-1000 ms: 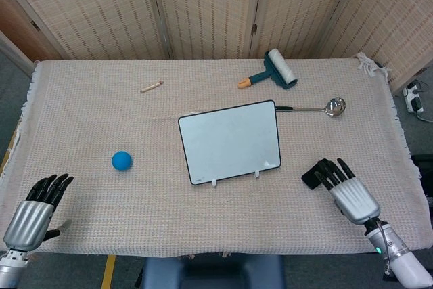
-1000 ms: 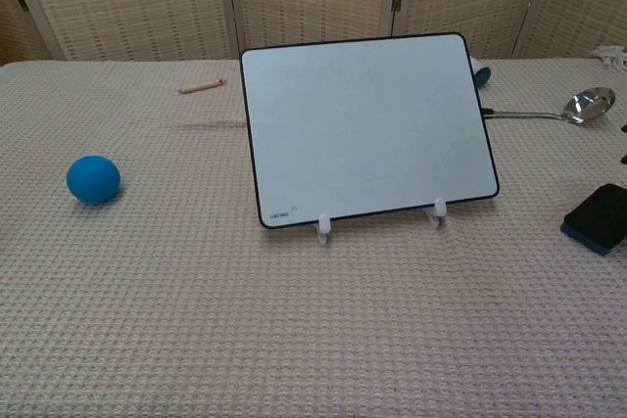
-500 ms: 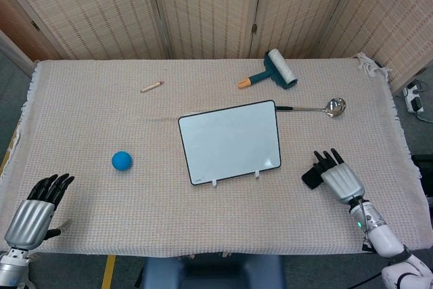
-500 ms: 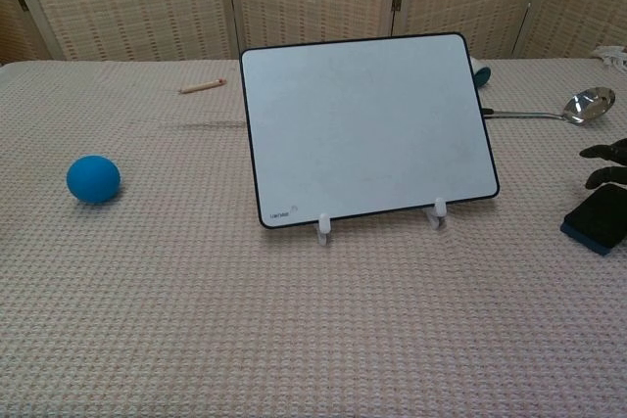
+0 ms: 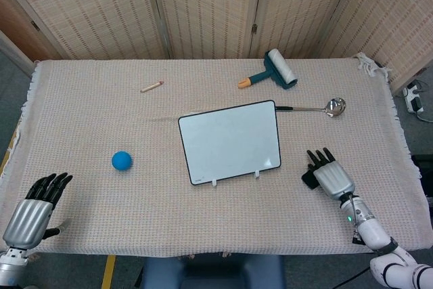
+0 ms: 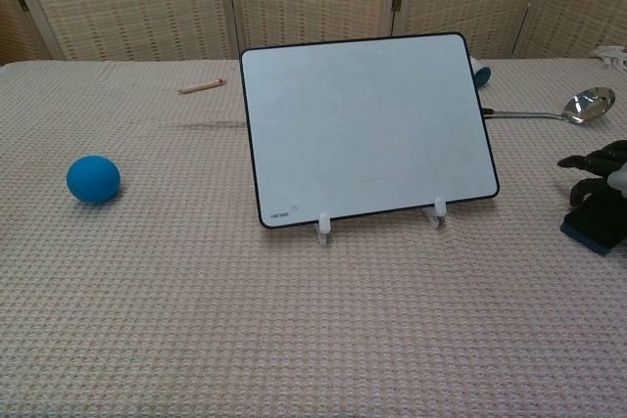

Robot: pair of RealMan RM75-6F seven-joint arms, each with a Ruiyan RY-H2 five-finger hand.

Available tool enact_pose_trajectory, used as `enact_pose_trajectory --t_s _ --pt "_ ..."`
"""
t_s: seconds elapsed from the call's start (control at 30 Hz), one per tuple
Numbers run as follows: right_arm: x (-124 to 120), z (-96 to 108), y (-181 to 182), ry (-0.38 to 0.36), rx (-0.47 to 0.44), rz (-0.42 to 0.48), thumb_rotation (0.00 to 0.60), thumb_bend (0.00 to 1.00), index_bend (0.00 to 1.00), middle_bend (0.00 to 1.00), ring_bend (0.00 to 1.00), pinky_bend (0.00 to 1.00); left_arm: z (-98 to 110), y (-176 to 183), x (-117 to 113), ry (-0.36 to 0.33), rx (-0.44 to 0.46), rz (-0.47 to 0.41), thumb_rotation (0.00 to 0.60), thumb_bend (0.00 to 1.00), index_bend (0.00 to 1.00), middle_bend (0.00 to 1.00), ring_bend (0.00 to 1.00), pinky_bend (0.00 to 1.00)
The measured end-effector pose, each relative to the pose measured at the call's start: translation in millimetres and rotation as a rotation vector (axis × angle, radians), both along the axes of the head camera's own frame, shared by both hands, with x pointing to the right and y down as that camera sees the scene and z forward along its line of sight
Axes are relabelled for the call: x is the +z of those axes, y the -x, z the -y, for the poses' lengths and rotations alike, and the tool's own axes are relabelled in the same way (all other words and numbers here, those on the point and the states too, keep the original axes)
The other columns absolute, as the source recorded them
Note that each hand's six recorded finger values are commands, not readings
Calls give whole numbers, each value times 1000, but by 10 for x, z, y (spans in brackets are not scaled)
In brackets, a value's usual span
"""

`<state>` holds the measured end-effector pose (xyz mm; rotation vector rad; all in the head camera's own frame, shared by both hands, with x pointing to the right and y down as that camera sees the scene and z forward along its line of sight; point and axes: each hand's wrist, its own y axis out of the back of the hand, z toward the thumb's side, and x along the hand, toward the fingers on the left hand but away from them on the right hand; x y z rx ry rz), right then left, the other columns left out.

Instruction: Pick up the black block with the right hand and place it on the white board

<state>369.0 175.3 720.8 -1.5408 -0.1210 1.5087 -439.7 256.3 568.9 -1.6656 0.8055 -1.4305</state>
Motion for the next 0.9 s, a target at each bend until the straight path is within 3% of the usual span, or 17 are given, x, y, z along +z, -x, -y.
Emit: enact_pose_trajectory --t_s 0.27,0.53,0.9 --pt "-12 40 30 -38 -4 10 600 382 542 18 33 0 2 0 -12 -6 1 -1 600 231 11 106 100 149" --pt "-180 80 112 -106 -6 85 600 381 581 48 54 0 5 3 -13 -6 -1 -1 600 230 11 106 100 149" --pt "-810 116 635 -339 -72 378 600 382 586 66 74 0 -19 -34 10 12 12 -8 600 229 15 106 100 150"
